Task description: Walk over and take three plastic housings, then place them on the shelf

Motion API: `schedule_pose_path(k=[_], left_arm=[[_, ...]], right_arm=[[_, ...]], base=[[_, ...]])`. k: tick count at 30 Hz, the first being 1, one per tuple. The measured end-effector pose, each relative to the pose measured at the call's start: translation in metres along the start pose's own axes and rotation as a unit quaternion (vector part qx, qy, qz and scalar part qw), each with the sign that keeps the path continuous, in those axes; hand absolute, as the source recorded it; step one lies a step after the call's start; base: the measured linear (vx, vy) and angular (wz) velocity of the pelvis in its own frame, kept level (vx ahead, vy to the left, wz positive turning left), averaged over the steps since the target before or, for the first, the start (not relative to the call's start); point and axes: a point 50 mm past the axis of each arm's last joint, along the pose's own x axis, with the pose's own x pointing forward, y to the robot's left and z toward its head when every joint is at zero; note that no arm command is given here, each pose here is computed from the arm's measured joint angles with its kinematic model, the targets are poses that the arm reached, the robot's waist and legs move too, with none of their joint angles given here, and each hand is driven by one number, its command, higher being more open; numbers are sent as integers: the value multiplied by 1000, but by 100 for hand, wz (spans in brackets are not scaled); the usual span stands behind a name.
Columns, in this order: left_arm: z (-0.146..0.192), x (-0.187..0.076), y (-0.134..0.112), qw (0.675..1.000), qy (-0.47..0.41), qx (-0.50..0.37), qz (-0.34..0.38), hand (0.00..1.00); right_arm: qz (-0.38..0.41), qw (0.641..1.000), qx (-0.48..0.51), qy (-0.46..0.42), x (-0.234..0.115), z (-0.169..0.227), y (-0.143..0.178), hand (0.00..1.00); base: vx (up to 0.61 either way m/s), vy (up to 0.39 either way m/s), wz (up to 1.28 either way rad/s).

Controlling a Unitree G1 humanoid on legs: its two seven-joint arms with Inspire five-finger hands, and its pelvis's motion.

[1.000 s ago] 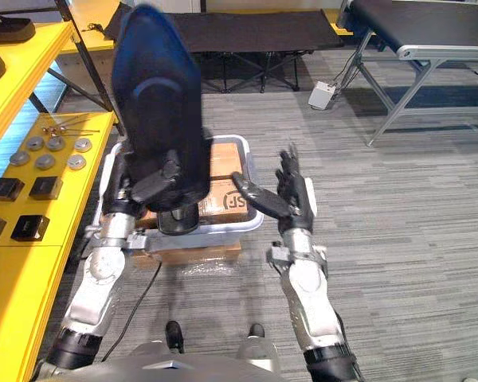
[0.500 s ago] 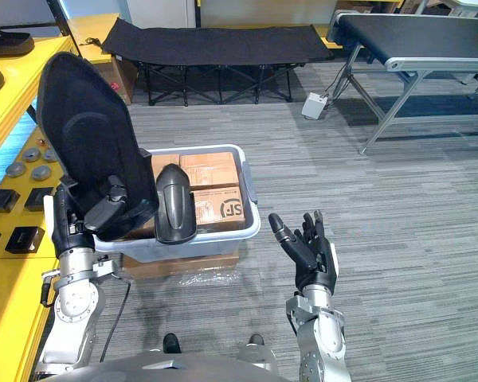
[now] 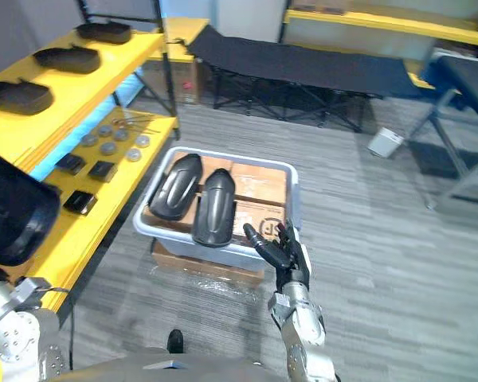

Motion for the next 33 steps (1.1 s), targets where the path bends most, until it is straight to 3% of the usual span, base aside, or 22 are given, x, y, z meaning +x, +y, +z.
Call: schedule_pose_path(k=[4,9,11,18,24,28,33], left_arm=[[5,5,16,999,-20,19,19,0],[5,4,14,999,-11,9,-39,0],[3,5,1,995,-5,-15,-95,0],[-10,-1,-5,991,25,-12,-128,0],[-32,-24,-58,957,78,-69,-272,0],[-40,-35,-65,948,110,-67,-292,0],[-35,-26,-65,944,85,-42,-315,0]], right_arm=[[59,997,-33,-44,29,26,25,100],[61,994,-31,-86,44,49,35,100],[38,995,-27,-88,37,48,24,100],[6,994,-41,-101,37,58,-4,100],[-116,987,-43,-99,1,54,-66,100],[-122,984,-46,-118,-7,55,-69,100],[-122,982,-76,-122,-3,52,-56,100]], base=[[-9,5,48],[-7,42,86],[-12,-47,146],[-112,-89,32],[-95,-57,138],[-10,30,35],[85,48,-11]])
